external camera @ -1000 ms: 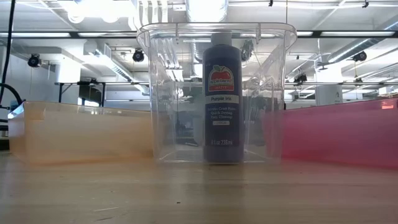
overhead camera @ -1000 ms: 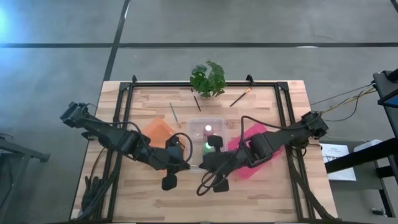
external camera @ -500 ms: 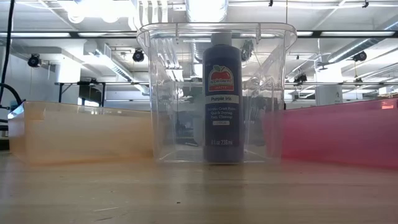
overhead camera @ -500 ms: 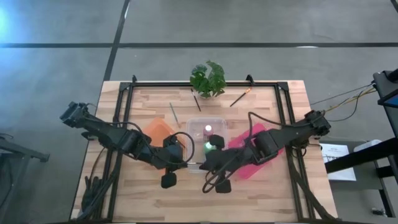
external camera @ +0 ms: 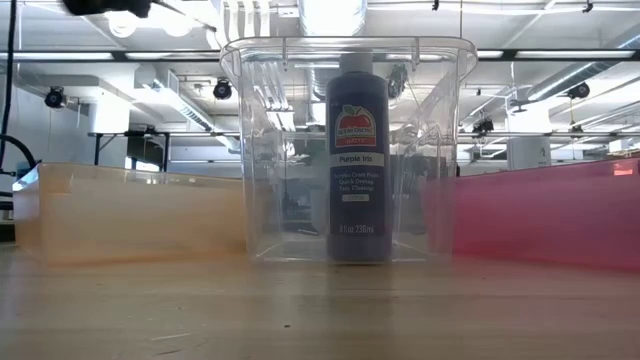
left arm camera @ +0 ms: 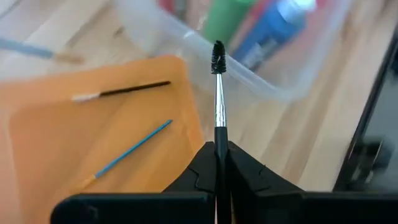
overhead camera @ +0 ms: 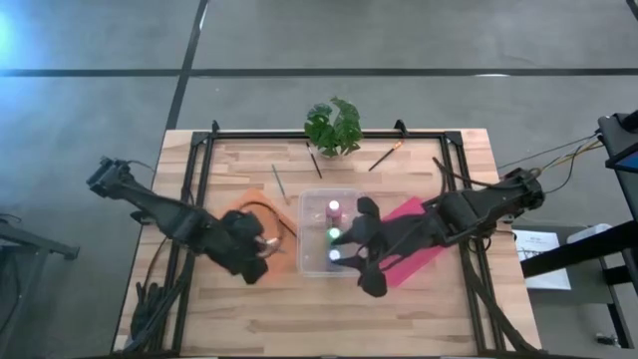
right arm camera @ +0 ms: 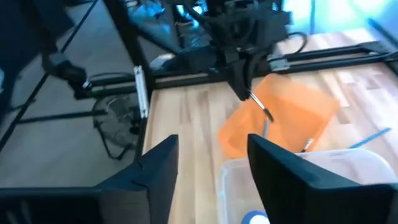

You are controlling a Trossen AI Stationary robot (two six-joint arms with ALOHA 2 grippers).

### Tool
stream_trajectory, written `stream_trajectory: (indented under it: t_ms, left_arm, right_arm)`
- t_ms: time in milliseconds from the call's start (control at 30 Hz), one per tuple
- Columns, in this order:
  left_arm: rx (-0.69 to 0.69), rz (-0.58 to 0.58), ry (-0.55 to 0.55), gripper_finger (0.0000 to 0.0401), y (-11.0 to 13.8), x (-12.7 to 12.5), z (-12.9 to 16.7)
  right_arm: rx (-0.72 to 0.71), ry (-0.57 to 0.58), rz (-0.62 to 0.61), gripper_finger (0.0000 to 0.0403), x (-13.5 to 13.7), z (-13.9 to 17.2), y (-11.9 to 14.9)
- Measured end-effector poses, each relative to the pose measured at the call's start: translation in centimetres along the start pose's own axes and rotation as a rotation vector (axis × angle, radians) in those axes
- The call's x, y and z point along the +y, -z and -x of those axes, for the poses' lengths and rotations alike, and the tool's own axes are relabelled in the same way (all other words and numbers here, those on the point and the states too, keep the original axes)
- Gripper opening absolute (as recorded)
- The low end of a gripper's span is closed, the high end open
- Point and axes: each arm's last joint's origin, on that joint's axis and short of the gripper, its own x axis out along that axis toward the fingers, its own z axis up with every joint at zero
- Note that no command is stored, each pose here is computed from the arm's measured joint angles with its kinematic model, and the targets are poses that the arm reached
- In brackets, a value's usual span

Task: Pick & Place Paint Supplies
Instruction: Put the bottom black lash brush into the orange bin

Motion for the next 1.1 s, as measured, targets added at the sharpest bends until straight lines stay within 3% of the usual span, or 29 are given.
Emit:
stream_trajectory:
  t_ms: [200, 367, 500, 733, 1100]
  left_arm:
    - [-0.228, 0.427, 0.079, 0.0016, 3.3, 3.2, -0.5]
    - [-0.368, 0.723, 0.310, 0.0016, 5.6, 4.4, -4.7]
    - [-0.409, 0.803, 0.440, 0.0016, 7.3, 5.4, -7.4]
    - [-0.471, 1.008, 0.400, 0.0016, 9.2, 7.8, -9.8]
    - [-0.554, 1.156, 0.350, 0.0035, 9.5, 8.8, -10.1]
  right_arm:
    - [-0.042, 0.071, -0.006, 0.0202, -0.2, 0.9, -0.2]
    - [-0.029, 0.114, 0.004, 0.0202, -0.5, 1.0, 0.0]
    - [-0.004, 0.127, 0.004, 0.0202, -0.6, 1.0, 0.2]
    - [0.042, 0.149, -0.007, 0.0202, -0.8, 1.0, 0.7]
    - [0.048, 0.154, -0.020, 0.0202, -0.8, 1.0, 0.8]
